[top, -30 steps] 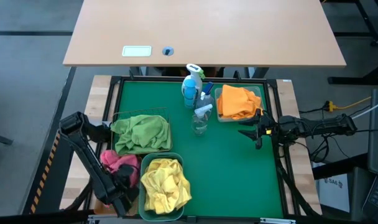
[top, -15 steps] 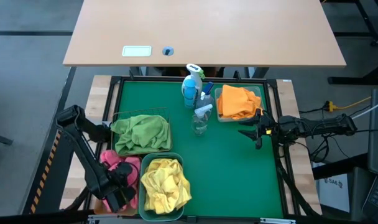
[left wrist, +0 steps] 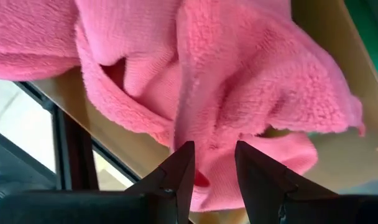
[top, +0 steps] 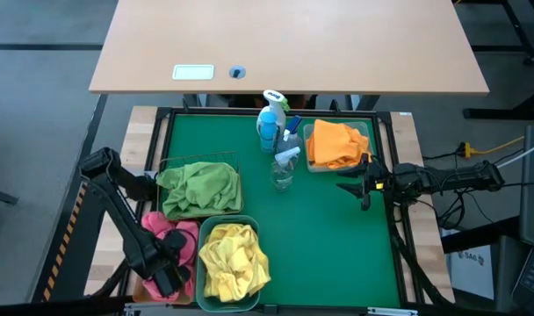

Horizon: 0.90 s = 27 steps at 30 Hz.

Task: Sort microfiber towel by color & place in baskets
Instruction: Put the pink towel into the orange bin, then return to Home Position

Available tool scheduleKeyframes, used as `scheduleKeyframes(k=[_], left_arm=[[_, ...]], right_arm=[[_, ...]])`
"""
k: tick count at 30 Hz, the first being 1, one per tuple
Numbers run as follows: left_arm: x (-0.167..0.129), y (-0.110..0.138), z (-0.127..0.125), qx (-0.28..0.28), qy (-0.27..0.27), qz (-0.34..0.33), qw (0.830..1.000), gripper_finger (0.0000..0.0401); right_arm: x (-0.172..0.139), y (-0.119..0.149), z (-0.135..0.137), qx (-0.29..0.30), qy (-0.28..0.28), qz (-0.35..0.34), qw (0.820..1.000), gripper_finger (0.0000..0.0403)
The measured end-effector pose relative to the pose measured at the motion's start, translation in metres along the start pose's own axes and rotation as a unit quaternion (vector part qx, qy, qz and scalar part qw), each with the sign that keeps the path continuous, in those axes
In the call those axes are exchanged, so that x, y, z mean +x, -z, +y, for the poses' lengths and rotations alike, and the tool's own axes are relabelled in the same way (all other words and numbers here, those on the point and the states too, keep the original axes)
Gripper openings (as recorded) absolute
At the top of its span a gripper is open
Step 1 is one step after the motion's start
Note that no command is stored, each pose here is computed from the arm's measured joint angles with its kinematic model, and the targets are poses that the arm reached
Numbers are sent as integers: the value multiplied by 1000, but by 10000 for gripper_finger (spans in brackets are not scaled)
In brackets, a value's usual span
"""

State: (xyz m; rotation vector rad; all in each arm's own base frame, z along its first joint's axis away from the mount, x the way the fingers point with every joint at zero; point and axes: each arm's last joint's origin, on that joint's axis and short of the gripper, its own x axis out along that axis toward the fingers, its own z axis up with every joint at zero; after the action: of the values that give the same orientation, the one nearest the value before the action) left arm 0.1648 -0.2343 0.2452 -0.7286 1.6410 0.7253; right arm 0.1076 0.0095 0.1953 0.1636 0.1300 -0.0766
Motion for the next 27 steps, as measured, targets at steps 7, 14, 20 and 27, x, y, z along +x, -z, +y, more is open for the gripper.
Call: scheduleKeyframes(k=[7, 14, 20, 27], left_arm=[[-1, 1, -6, 12, 31, 14, 999, 110], [-6, 3, -10, 79, 78, 15, 994, 110], [-22, 0, -2, 77, 121, -40, 989, 110], [-42, -7, 10, 75, 180, -143, 970, 110]], right_arm=[[0, 0, 0, -4, 0, 0, 1000, 117], [0, 0, 0, -4, 0, 0, 1000, 25], [0, 0, 0, -5, 0, 0, 1000, 15], [0, 0, 0, -5, 0, 0, 1000, 6]])
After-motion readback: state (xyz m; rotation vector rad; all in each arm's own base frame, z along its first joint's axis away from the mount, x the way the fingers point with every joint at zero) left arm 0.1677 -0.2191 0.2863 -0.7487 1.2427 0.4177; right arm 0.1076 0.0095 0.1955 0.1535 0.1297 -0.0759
